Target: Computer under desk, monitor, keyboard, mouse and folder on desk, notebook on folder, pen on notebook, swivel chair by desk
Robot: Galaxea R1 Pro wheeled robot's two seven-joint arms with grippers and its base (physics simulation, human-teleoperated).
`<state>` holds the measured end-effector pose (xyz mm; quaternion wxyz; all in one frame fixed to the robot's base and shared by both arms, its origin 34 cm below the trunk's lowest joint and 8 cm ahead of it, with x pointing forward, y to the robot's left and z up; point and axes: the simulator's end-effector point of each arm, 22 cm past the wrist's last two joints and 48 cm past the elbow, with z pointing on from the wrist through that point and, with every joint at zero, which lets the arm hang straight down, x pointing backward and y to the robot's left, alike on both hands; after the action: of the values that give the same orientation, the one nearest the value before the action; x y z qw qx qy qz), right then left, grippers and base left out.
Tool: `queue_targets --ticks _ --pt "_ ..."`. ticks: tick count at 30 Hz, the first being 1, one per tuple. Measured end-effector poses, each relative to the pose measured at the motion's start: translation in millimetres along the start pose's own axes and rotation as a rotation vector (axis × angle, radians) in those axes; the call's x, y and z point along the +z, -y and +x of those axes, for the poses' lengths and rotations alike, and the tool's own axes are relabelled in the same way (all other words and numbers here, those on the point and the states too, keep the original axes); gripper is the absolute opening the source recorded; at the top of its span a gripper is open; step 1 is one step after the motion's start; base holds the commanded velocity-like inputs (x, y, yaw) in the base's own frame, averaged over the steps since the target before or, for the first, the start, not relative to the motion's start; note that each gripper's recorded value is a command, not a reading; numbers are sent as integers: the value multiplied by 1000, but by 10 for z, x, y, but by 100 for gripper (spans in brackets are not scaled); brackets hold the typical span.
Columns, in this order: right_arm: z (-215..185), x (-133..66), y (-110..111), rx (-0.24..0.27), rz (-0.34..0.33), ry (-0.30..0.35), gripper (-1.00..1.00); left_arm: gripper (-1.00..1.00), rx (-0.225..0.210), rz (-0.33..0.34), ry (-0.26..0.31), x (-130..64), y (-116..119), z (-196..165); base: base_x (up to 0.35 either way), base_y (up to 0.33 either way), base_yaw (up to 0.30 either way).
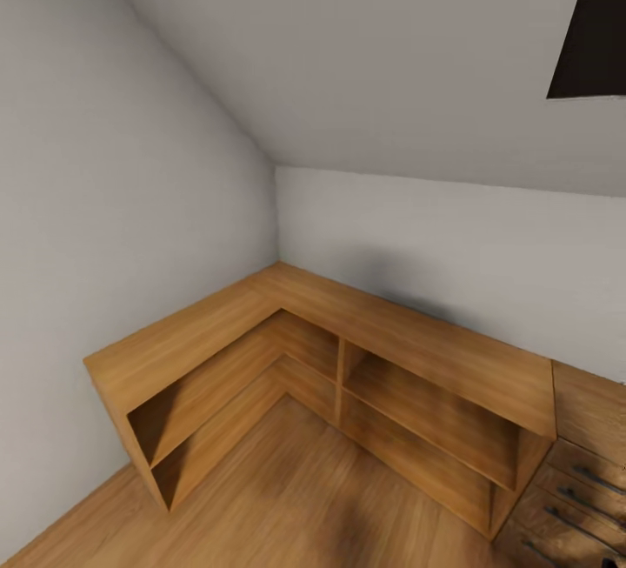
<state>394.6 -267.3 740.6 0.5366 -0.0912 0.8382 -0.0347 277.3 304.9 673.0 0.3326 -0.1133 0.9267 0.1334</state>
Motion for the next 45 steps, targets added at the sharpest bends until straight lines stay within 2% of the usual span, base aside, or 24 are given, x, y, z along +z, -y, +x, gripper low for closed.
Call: queue_targets --ticks 9,27,45 --pt "1 0 -3 -1 -2 0 100 100 0 0 0 0 0 -1 313 136 -260" --pt "1 1 -4 -1 -2 0 100 100 -2 -3 0 1 -7 0 241 254 -256" --pt "-3 5 4 -1 0 1 100 100 -2 -2 0 3 -4 -2 43 43 -259"
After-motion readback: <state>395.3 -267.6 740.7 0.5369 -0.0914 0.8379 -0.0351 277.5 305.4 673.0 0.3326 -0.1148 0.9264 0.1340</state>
